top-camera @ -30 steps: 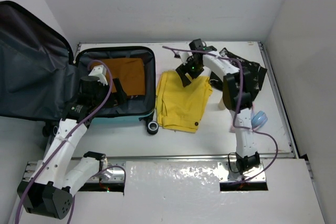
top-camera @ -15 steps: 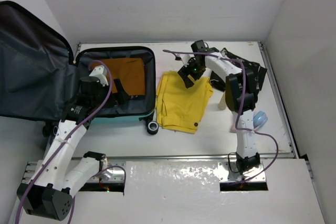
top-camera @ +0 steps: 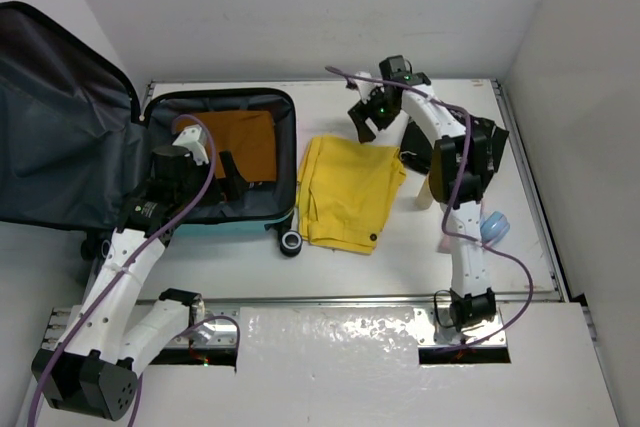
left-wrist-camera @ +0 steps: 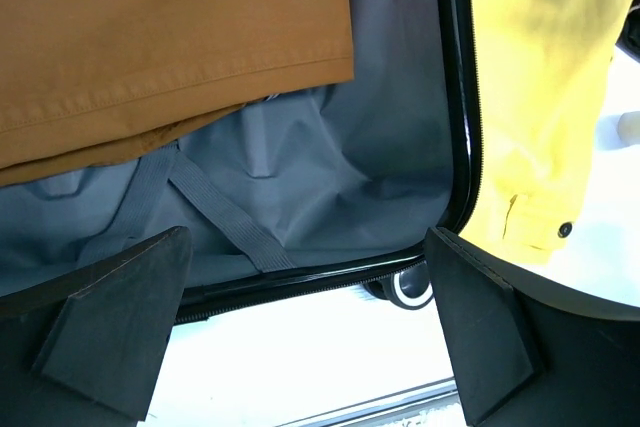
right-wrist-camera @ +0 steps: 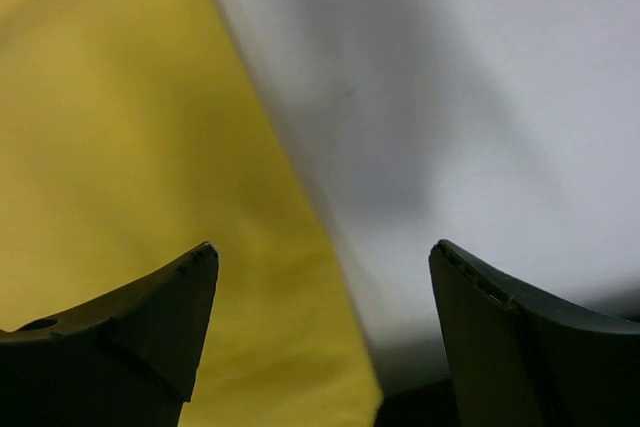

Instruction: Pack the luggage

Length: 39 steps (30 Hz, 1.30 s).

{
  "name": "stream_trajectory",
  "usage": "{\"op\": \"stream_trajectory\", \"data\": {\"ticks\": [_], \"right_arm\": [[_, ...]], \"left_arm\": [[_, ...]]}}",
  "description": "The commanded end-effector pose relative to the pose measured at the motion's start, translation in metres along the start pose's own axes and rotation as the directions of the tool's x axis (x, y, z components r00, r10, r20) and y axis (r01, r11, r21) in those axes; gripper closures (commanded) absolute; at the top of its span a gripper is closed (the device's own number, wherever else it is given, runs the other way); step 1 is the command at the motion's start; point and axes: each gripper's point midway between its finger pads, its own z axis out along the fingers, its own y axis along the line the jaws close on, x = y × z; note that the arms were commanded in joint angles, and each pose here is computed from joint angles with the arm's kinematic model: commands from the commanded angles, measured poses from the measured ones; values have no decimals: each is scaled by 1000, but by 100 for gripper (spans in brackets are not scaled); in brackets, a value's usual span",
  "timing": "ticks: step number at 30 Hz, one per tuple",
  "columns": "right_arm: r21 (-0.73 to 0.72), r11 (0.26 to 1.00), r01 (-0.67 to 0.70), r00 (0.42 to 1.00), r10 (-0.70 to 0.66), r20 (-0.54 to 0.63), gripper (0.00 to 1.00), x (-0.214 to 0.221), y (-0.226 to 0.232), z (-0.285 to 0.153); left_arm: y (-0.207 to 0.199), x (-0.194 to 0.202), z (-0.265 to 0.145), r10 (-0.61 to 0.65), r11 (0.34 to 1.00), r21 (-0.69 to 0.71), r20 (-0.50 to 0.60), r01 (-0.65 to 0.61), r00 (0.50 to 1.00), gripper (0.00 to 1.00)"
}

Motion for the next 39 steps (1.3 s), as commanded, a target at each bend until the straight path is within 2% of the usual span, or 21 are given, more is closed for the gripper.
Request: {"op": "stream_trajectory", "data": {"ticks": [1, 7, 10, 11, 14, 15, 17, 19, 21, 22, 23, 24, 25, 26, 27, 28, 31, 34, 36, 37, 39], "right_arm": [[-238, 970, -58, 992, 30, -122, 19, 42, 48, 11], [-314, 941, -124, 976, 58, -211, 21, 67, 65, 17], [-351, 925, -149, 964, 56, -262, 35, 78, 73, 22], [-360, 920, -155, 958, 52, -281, 56, 84, 76, 22], [-378, 912, -158, 959, 52, -277, 83, 86, 82, 18], [-380, 912, -153, 962, 50, -267, 100, 83, 84, 15], [-348, 928, -131, 978, 64, -199, 100, 62, 82, 5], [-282, 952, -121, 988, 88, -127, 100, 41, 74, -5], [-157, 982, -109, 993, 113, 19, 100, 2, 68, -28], [-142, 982, -121, 992, 124, 11, 100, 15, 78, -27], [-89, 992, -92, 985, 103, 136, 100, -12, 73, -35], [-54, 998, -30, 970, 42, 241, 100, -42, 88, -71], [-57, 998, -17, 970, 30, 240, 100, -30, 103, -70], [19, 1000, 17, 954, -22, 298, 100, -46, 102, -83], [53, 996, 65, 931, -80, 357, 100, -66, 123, -110], [62, 995, 76, 929, -93, 359, 100, -60, 133, -111], [105, 985, 136, 886, -168, 433, 100, -76, 166, -140], [109, 977, 184, 851, -214, 480, 100, -76, 199, -158], [100, 971, 219, 827, -239, 509, 100, -76, 223, -164], [119, 967, 225, 805, -254, 536, 100, -70, 236, -173], [124, 962, 242, 796, -270, 542, 100, -67, 247, -176]], "left_arm": [[-12, -15, -5, 29, 998, 53, 56, -32, 998, 0], [-15, -13, -3, 31, 997, 68, 44, -34, 999, 0], [-15, -13, -4, 30, 997, 71, 48, -34, 998, 0], [-15, -14, -3, 31, 997, 72, 51, -34, 998, 0], [-16, -15, -1, 24, 997, 74, 46, -27, 999, 0], [-17, -15, 1, 20, 997, 77, 39, -23, 999, 0], [-25, -24, 0, -1, 994, 107, 57, -5, 998, 0], [-49, -32, -1, -14, 973, 231, 70, -3, 997, 0], [-65, -42, -2, -73, 953, 299, 60, 51, 996, 0], [-75, -50, -4, -90, 938, 342, 68, 62, 994, 0], [-81, -60, -6, -143, 927, 358, 68, 109, 987, 0], [-83, -64, -3, -182, 923, 355, 55, 151, 982, 0], [-86, -74, -4, -221, 916, 359, 75, 180, 972, 0], [-90, -78, -5, -315, 890, 365, 61, 273, 947, 0], [-90, -84, -8, -370, 874, 366, 78, 319, 926, 0], [-86, -92, -7, -423, 863, 355, 120, 359, 898, 0], [-86, -96, -4, -584, 784, 333, 109, 524, 804, 0], [-106, -98, 5, -634, 738, 332, 43, 587, 772, 0], [-133, -90, 12, -631, 725, 343, -14, 596, 776, 0], [-156, -87, 12, -654, 704, 341, -32, 623, 756, 0], [-168, -78, 19, -669, 687, 324, -68, 651, 740, 0]]}}
